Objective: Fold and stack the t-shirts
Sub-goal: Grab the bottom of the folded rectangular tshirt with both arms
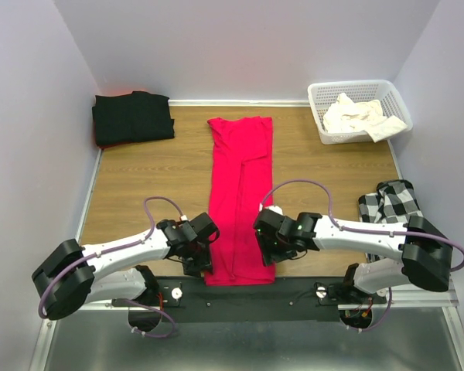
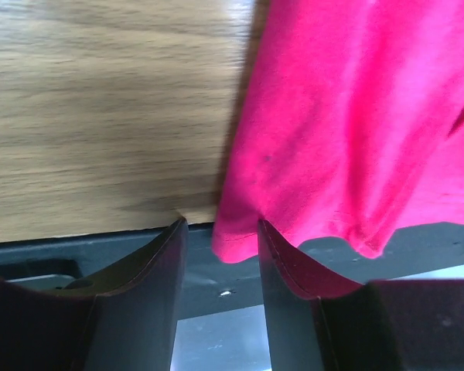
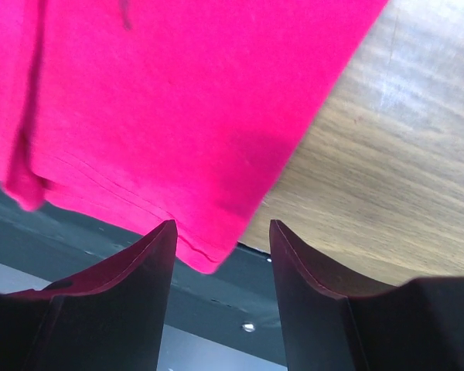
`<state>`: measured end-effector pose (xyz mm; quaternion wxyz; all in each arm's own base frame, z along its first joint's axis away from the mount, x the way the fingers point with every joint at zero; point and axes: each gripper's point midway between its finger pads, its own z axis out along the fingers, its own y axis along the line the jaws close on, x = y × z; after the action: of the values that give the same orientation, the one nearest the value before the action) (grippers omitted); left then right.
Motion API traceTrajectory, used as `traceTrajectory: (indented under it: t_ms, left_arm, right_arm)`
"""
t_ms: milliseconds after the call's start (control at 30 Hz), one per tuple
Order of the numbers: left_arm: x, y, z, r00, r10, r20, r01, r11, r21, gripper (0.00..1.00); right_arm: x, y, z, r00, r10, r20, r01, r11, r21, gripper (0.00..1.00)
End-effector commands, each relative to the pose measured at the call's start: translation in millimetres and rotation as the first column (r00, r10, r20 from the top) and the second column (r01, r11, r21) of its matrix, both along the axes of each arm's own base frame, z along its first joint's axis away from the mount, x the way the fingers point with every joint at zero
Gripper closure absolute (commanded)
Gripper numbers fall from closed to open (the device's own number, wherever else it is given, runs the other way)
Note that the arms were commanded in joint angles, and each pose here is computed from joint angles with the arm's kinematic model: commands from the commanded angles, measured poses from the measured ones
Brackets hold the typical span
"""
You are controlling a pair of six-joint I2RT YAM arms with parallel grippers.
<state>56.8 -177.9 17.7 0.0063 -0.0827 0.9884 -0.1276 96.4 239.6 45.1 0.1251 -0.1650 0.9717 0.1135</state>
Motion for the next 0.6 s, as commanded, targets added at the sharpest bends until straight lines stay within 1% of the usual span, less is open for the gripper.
traceTrajectory:
  t_ms: [0,67,133,233,267,400,433,467,533,567]
  left_arm:
    - [4,-8,-9,0.999,0.046,0.007,-0.046,0.999,-0.017,0.49]
    - [4,-10,-11,0.999,0.039,0.002,-0.039,0.999,-0.016,0.49]
    - [4,-12,-12,1.0,0.029,-0.003,-0.029,0.999,-0.02,0.49]
    - [4,-15,-11,1.0,0.007,0.0,-0.007,1.0,-0.024,0.49]
    - [4,-15,-12,1.0,0.001,-0.001,-0.001,1.0,-0.02,0.49]
    - [3,-15,-11,1.0,-0.01,-0.002,0.01,1.0,-0.024,0.51]
    - [3,-15,-11,1.0,-0.014,-0.003,0.014,1.0,-0.025,0.52]
    - [2,-14,-11,1.0,-0.017,-0.003,0.017,1.0,-0.024,0.55]
    - [2,-13,-10,1.0,-0.017,-0.001,0.017,1.0,-0.021,0.59]
    - [1,-12,-9,1.0,-0.016,-0.001,0.016,1.0,-0.021,0.67]
  right_arm:
    - [-12,3,-7,0.997,0.066,-0.03,-0.065,0.997,0.049,0.39]
    - [-13,3,-14,0.997,0.067,-0.031,-0.066,0.997,0.051,0.4]
    - [-24,0,-23,0.993,0.08,-0.084,-0.076,0.996,0.057,0.42]
    - [-29,3,-27,0.991,0.079,-0.109,-0.07,0.994,0.082,0.5]
    - [-30,3,-27,0.991,0.077,-0.114,-0.068,0.994,0.088,0.54]
    - [-35,0,-28,0.989,0.059,-0.136,-0.046,0.994,0.097,0.58]
    - [-36,0,-28,0.988,0.059,-0.141,-0.045,0.994,0.098,0.61]
    - [-37,0,-27,0.988,0.059,-0.143,-0.045,0.994,0.102,0.67]
    - [-39,0,-26,0.987,0.056,-0.152,-0.039,0.993,0.107,0.77]
    - [-39,0,-24,0.987,0.055,-0.149,-0.038,0.993,0.113,0.88]
